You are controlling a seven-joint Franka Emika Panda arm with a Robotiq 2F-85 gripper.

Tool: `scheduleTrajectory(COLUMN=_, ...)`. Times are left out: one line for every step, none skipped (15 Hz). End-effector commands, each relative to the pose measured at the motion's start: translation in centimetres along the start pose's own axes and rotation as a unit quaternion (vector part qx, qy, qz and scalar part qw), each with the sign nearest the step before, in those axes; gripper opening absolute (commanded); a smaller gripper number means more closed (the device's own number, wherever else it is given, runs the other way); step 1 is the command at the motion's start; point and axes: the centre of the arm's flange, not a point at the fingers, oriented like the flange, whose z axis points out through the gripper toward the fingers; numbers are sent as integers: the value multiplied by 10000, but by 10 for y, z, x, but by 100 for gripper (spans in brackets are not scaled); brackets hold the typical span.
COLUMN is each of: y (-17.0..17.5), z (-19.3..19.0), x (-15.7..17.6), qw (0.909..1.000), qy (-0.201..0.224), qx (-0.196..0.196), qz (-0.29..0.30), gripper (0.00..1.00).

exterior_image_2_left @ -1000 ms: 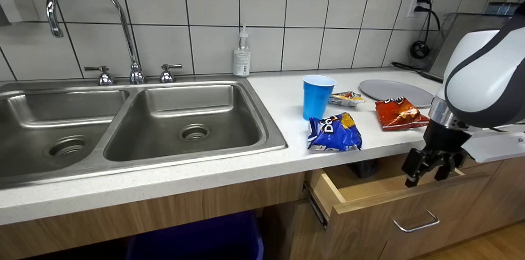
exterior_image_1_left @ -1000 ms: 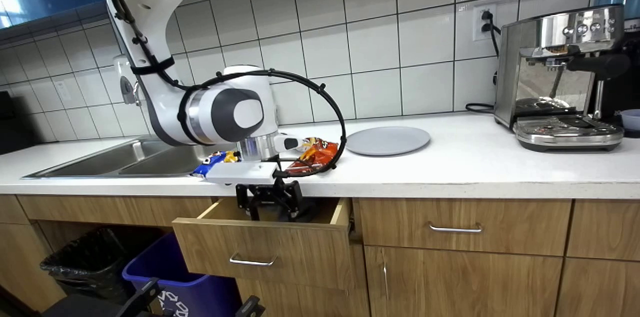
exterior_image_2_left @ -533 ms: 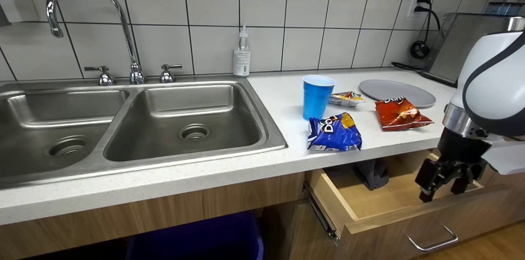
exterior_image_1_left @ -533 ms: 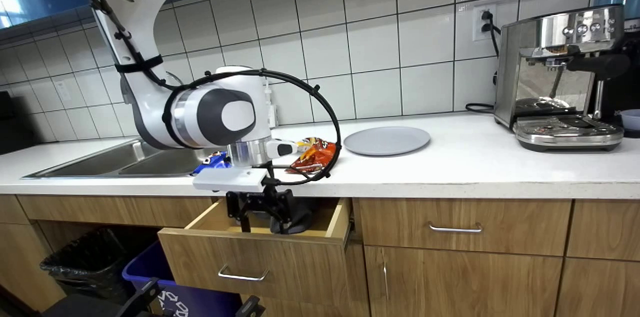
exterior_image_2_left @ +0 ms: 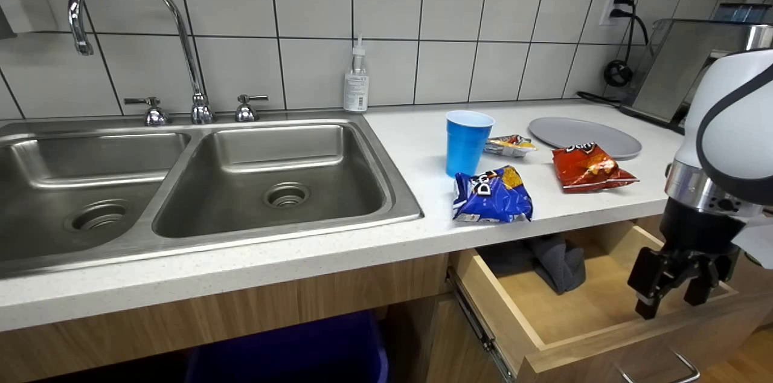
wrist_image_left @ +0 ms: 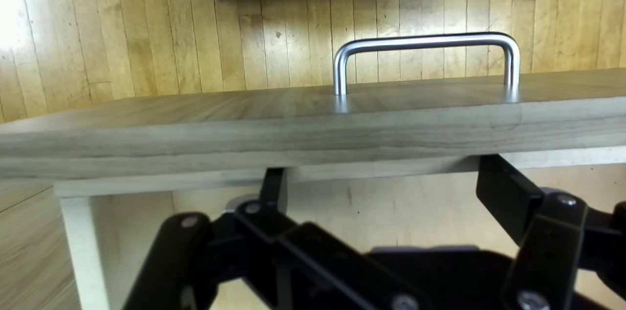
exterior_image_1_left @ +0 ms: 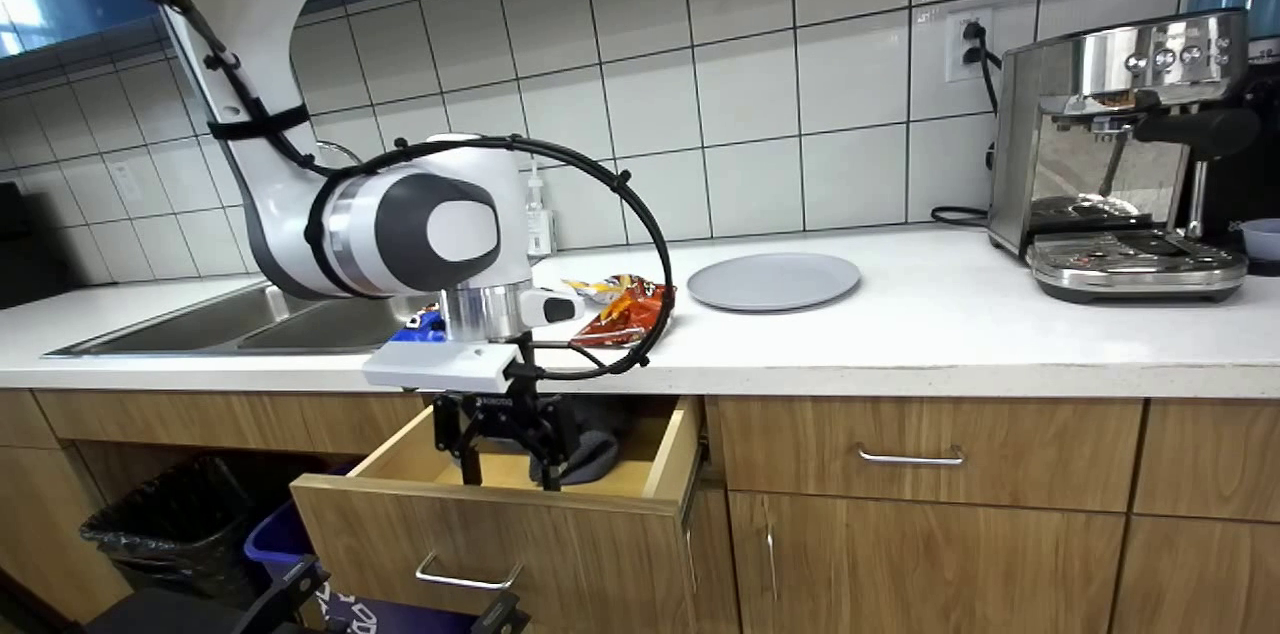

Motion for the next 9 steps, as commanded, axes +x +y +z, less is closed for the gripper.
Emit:
scheduleTrajectory(y=-7, z=-14, x=-13, qw=9997, qy=-179, qx=144, qz=117, gripper=100)
scheduleTrajectory(y=-8, z=-18, x=-14, qw=9996, qy=-156, qx=164, qz=141, gripper=100)
scheduleTrajectory(y=-8, z=-23, x=-13, qw=9996, qy=-124, qx=174, qz=178, gripper=100)
scheduleTrajectory(y=-9, z=-27, x=-13, qw=9996, qy=-107, qx=191, qz=205, gripper=100)
scheduleTrajectory(y=-10, z=-32, x=-11, qw=9995, qy=-66, qx=196, qz=238, gripper=100)
scheduleTrajectory(y=-10, z=-37, x=-11, qw=9994, qy=-23, qx=203, qz=263, gripper=100)
scheduleTrajectory(y=-9, z=-44, x=-10, qw=9994, qy=37, qx=199, qz=290, gripper=100)
scheduleTrajectory(y=-8, z=-50, x=-8, qw=9993, qy=97, qx=176, qz=312, gripper=100)
scheduleTrajectory(y=-5, z=-58, x=-6, qw=9992, qy=164, qx=168, qz=324, gripper=100)
